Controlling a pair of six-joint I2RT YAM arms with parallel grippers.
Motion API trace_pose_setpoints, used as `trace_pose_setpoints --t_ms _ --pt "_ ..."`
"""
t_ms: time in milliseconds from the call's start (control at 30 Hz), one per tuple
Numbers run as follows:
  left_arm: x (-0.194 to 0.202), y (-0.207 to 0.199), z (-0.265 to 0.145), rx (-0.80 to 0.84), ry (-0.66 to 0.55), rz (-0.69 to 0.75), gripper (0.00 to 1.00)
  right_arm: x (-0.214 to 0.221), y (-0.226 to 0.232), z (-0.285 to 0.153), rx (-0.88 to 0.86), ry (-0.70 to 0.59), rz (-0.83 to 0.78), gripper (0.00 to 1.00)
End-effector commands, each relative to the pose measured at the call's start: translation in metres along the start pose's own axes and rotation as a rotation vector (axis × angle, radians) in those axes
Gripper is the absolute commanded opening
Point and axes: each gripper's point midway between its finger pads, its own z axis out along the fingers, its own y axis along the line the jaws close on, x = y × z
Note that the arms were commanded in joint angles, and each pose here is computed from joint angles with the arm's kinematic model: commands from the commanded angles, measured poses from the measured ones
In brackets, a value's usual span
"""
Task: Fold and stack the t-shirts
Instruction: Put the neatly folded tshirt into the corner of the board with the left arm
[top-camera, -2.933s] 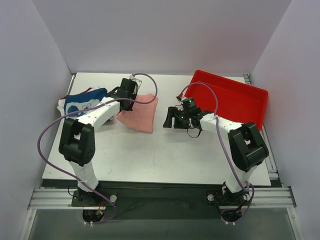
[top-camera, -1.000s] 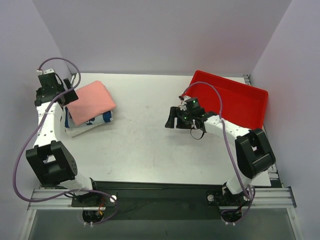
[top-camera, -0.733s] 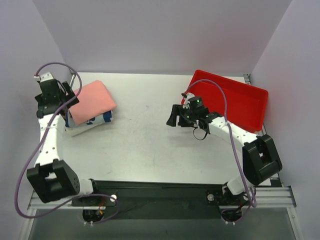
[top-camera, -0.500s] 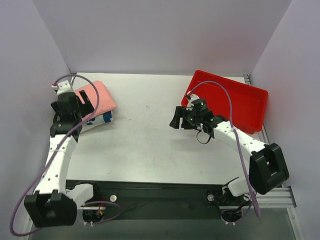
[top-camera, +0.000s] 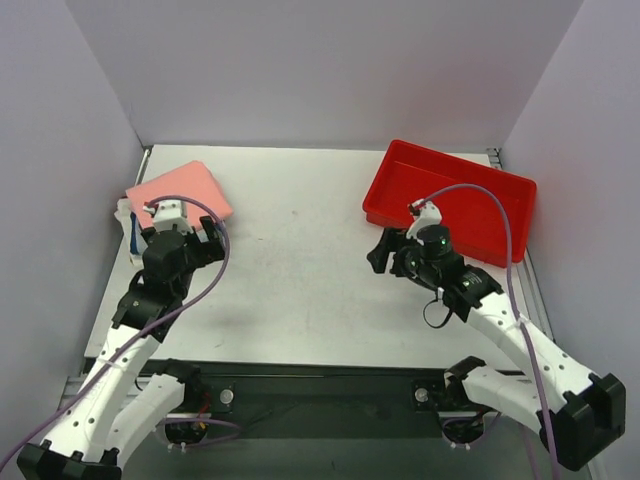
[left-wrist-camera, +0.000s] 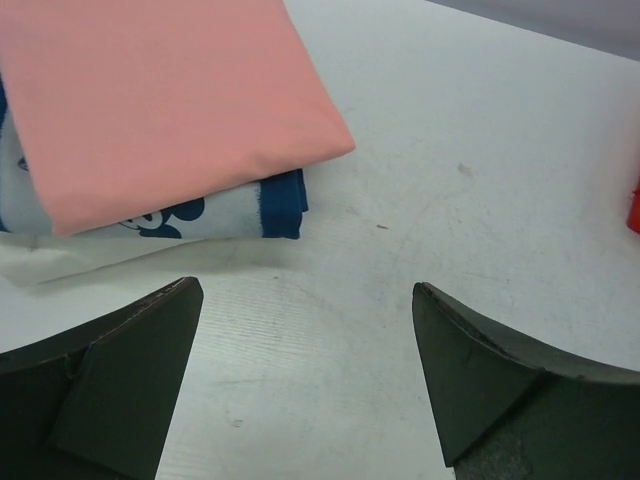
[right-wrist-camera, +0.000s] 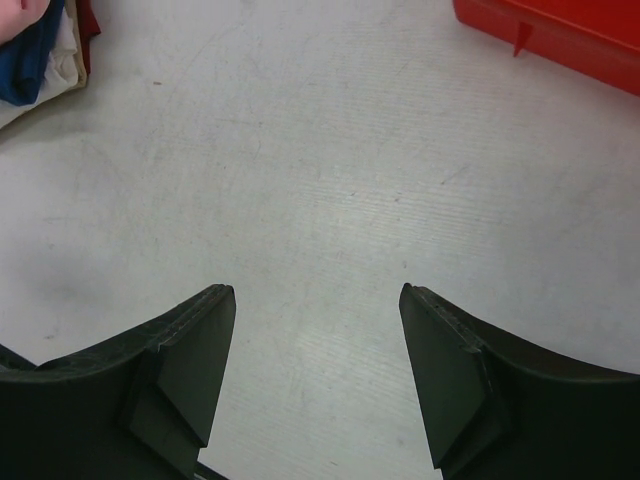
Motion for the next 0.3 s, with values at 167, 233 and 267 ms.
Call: trace_pose_setpoints --t_ms 167,233,267 --pt "0.008 -0.04 0.003 0.173 0.014 -0.026 0.97 0.001 -0.04 -0.04 0.186 -0.114 0.023 0.68" --pt "0.007 -0.042 0.001 0.18 0.016 -0.054 0.97 -0.001 -0.04 -0.047 0.177 -0.139 0.03 0.69" --pt "0.007 -0.043 0.0 0.18 0.017 -0.068 0.97 -0.001 -0.04 -0.048 0.174 -0.145 0.027 0.69"
